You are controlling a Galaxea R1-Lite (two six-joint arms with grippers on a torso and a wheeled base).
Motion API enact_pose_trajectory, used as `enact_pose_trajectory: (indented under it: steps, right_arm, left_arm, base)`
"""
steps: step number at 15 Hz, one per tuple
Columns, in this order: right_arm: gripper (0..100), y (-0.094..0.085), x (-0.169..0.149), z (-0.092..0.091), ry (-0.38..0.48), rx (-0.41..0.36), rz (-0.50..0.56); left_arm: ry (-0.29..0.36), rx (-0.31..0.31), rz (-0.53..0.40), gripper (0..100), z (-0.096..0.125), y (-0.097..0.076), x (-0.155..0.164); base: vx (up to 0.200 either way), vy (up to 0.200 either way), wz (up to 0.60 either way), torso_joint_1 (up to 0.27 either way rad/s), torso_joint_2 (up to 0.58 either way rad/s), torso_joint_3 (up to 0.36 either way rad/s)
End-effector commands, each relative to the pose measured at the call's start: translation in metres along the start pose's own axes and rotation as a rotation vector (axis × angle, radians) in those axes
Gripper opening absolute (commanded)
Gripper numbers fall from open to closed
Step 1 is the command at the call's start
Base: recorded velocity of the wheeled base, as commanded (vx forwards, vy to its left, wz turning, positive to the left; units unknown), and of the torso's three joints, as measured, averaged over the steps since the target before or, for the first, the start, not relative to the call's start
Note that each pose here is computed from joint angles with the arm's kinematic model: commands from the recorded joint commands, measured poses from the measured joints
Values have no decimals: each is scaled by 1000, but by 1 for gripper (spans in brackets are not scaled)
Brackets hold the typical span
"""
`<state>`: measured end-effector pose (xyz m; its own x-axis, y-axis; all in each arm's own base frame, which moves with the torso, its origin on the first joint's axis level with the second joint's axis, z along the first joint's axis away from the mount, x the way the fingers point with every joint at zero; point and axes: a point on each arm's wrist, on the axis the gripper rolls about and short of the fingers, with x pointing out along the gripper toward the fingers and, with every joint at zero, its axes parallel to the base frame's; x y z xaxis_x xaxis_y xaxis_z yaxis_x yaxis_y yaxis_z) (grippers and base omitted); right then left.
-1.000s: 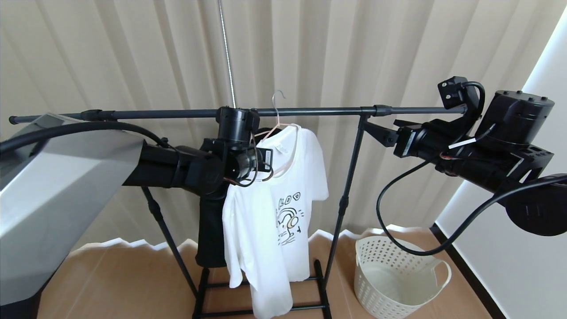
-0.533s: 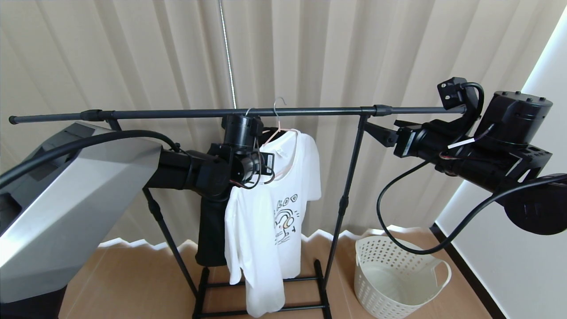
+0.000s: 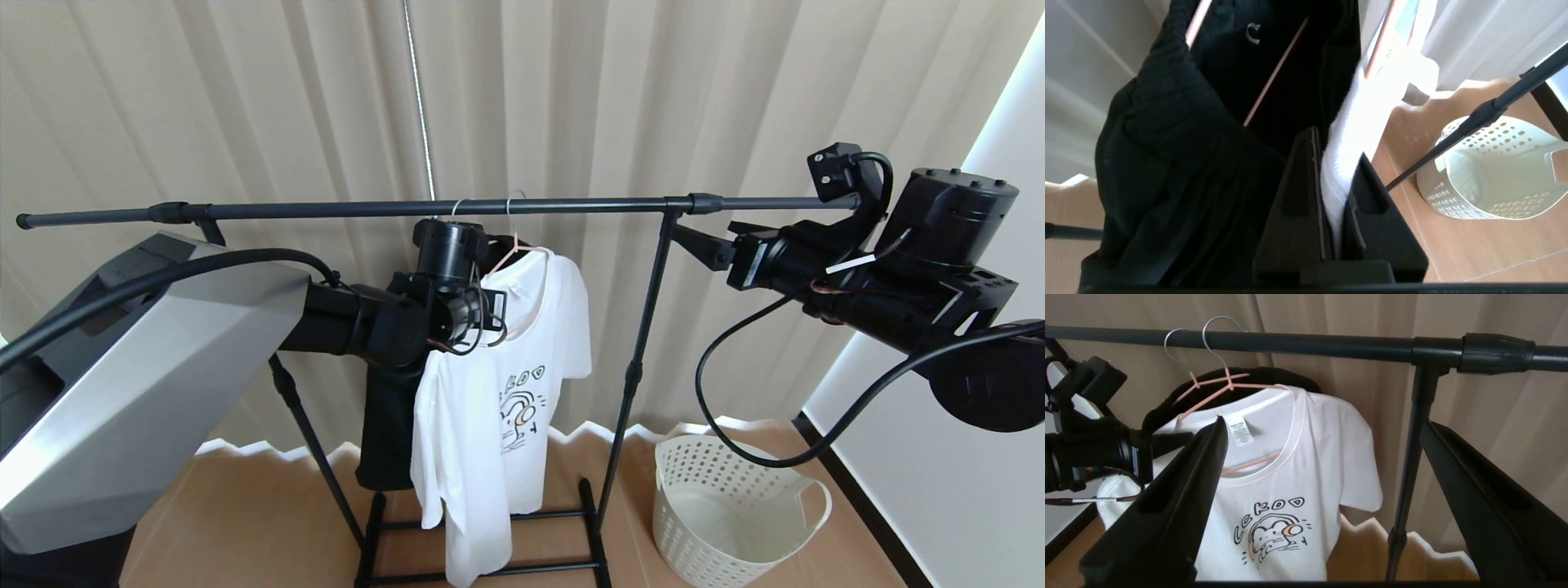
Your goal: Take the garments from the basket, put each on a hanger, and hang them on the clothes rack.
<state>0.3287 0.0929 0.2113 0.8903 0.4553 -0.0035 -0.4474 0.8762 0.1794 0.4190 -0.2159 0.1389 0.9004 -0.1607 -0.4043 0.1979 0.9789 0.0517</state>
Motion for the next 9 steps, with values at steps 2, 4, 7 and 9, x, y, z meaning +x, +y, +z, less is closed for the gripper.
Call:
enact_pose_trajectory:
  steps: [2,4,7,9]
  right_arm:
    - [100,0,0,0,0,0,1]
    - [100,0,0,0,-2,-1,2]
    - [100,0,0,1,-3,-1,2]
    - [100,0,0,0,-2,-1,2]
  left_arm:
    - [12,4,1,0,-5,-1,4]
    - [14,2,3,0,-5,-1,4]
    - [15,2,4,0,-6,0,4]
    - [24,5,3,0,-8,0,3]
  base:
    - [0,0,0,0,0,0]
    - [0,0,0,0,0,0]
    - [0,0,0,0,0,0]
    - [0,0,0,0,0,0]
